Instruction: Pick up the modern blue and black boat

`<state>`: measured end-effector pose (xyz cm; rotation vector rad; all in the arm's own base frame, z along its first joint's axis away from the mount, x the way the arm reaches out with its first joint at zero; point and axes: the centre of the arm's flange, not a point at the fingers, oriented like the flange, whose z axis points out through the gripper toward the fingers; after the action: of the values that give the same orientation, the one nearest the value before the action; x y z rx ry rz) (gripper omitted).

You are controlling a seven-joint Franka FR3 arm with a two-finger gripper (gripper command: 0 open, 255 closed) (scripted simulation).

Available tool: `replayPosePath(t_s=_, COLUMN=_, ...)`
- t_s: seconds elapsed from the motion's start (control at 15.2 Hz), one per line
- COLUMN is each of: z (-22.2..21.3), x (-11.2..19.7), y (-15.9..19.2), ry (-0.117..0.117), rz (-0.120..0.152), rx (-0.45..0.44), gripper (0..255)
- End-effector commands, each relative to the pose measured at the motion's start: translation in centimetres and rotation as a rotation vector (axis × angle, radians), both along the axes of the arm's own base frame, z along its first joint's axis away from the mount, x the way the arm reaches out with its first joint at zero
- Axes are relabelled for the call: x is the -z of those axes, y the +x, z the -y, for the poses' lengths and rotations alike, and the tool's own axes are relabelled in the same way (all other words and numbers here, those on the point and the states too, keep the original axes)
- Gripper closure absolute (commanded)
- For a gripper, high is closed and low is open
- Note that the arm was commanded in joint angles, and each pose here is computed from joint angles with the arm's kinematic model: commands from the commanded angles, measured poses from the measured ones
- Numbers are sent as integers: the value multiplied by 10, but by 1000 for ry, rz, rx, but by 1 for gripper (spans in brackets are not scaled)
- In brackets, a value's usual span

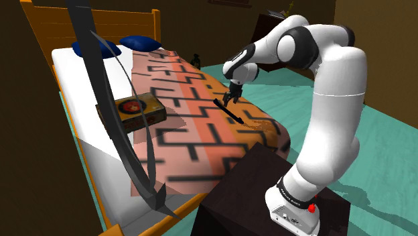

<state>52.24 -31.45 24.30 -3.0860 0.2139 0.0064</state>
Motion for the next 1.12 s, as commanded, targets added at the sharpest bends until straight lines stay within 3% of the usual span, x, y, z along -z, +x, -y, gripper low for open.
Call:
replayPosePath(t_s=0.0, z=19, x=20, y=10, ry=-3, rz=-2, rx=5, gripper=0)
replayPosePath(t_s=0.33, z=61, x=64, y=31, ry=-12, rz=-8, rx=17, gripper=0)
replayPosePath(t_s=0.99, z=61, x=104, y=31, ry=-12, rz=-8, rx=17, gripper=0)
replayPosePath(t_s=1.06, z=61, x=104, y=31, ry=-12, rz=-8, rx=17, gripper=255)
